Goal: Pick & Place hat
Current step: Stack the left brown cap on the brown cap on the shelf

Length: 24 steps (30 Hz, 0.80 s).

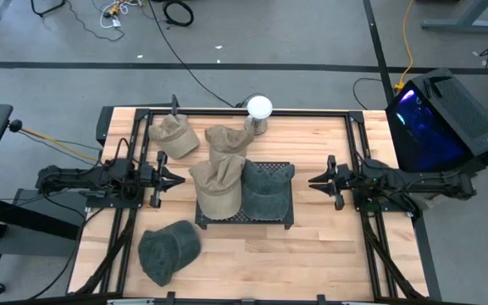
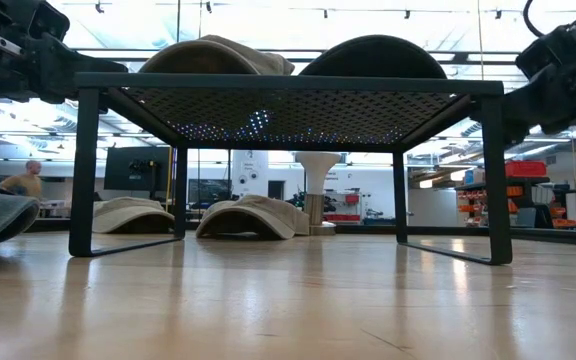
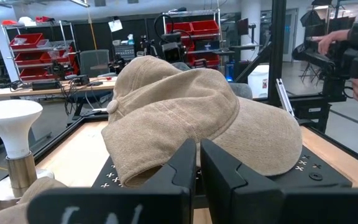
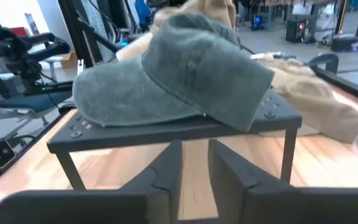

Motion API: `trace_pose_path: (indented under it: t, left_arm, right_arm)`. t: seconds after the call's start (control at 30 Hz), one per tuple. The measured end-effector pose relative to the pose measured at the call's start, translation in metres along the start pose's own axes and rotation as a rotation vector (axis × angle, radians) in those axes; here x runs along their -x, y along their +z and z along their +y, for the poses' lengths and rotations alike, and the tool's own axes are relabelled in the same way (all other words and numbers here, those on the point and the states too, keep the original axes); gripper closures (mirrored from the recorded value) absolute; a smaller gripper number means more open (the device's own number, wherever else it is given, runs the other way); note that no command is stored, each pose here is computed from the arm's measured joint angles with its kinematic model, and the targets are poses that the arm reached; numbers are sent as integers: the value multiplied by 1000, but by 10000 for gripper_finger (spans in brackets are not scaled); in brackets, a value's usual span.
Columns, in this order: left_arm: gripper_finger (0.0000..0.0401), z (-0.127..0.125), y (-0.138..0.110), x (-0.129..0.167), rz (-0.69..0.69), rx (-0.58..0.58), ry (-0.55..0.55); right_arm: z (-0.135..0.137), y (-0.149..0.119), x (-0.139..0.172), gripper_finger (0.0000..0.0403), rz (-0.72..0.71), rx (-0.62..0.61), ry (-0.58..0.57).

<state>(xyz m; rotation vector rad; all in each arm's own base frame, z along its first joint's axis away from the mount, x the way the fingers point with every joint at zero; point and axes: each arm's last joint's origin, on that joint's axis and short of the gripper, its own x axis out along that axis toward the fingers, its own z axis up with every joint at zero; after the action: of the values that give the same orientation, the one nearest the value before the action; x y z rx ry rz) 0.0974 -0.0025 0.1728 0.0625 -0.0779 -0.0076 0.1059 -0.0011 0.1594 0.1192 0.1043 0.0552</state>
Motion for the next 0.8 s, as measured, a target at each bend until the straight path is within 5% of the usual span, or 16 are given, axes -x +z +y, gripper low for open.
trace_pose_path:
  t: [0.23,0.8]
  left_arm:
    - [371,0,0,0,0,0,0]
    - [371,0,0,0,0,0,0]
  right_arm:
    - [1,4,4,398,-53,74,17]
    - [4,10,10,400,-136,60,25]
